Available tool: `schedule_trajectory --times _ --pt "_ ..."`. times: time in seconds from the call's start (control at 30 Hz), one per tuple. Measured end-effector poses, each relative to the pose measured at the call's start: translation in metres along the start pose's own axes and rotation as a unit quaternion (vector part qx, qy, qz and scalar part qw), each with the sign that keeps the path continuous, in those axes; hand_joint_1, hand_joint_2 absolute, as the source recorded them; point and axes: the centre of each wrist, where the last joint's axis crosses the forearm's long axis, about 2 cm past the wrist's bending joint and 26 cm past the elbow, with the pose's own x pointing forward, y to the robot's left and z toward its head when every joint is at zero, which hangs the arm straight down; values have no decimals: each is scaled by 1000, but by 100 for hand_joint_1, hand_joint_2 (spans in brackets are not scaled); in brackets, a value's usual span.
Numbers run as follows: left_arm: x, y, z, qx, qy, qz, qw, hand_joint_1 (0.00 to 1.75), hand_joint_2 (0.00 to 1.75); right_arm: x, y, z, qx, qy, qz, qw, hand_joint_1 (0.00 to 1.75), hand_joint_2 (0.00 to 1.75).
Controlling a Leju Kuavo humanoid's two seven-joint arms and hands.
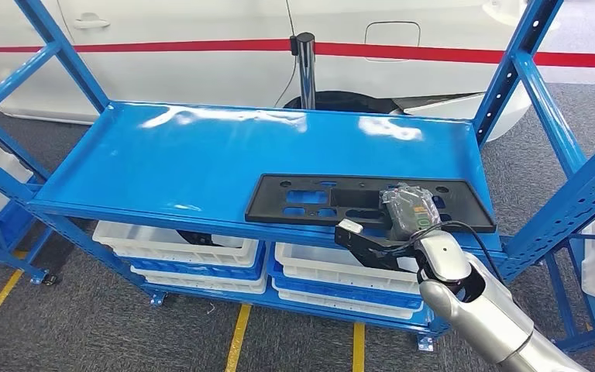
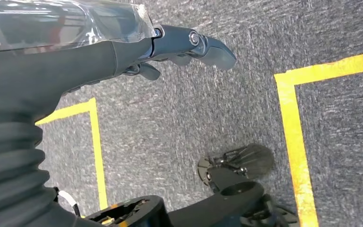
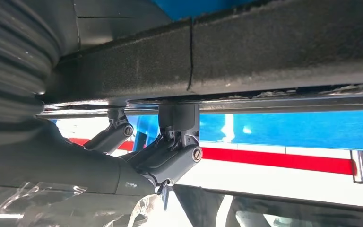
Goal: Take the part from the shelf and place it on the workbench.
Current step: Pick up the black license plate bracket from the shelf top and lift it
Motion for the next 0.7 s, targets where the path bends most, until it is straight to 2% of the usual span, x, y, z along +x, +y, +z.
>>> schedule_trajectory --times 0.23,0.7 --pt "-1 -1 0 -5 0 0 1000 0 175 1 -1 0 -6 0 8 1000 175 175" --pt "1 -2 0 -15 -1 -7 1000 0 175 6 -2 -1 -38 1 96 995 175 175"
